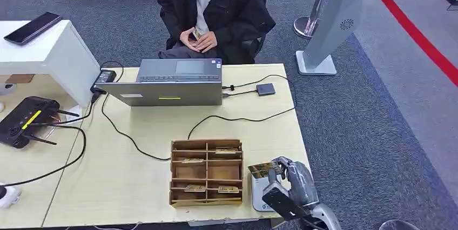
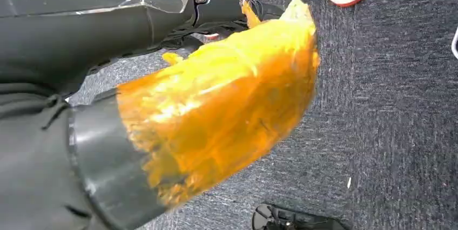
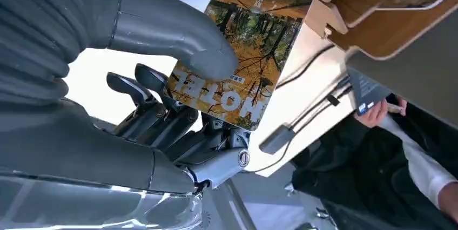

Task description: Pass the card to the sensor for recognition and then transmit it.

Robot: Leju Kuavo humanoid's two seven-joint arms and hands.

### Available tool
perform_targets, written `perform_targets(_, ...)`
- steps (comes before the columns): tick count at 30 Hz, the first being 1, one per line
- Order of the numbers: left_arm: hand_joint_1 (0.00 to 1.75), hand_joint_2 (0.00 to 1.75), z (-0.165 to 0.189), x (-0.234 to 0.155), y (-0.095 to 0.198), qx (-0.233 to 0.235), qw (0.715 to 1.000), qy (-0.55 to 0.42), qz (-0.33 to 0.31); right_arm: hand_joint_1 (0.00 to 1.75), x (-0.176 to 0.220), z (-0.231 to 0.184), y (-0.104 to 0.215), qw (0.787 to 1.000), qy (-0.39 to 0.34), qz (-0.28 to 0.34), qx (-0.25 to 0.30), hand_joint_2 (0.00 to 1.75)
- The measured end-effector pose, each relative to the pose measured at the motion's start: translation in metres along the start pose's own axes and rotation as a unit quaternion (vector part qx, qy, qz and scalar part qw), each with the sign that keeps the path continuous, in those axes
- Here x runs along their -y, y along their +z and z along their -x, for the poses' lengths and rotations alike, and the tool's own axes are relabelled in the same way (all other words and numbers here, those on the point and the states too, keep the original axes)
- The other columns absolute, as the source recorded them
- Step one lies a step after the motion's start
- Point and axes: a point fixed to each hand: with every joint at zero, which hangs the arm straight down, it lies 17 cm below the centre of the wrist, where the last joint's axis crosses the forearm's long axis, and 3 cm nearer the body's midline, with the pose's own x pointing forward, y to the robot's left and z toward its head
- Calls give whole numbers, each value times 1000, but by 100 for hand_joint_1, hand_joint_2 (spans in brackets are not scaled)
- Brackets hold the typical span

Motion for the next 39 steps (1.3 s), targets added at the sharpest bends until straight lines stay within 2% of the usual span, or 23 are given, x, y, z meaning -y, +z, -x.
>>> perform_targets(12,0,0,0,1,0,0,1000,1,0,175,25,-23,-4,998,10,37,41,175)
perform_targets(39,0,0,-1,1,0,5,1000,-3,0,175,74,-109,-20,976,37,100,190,175)
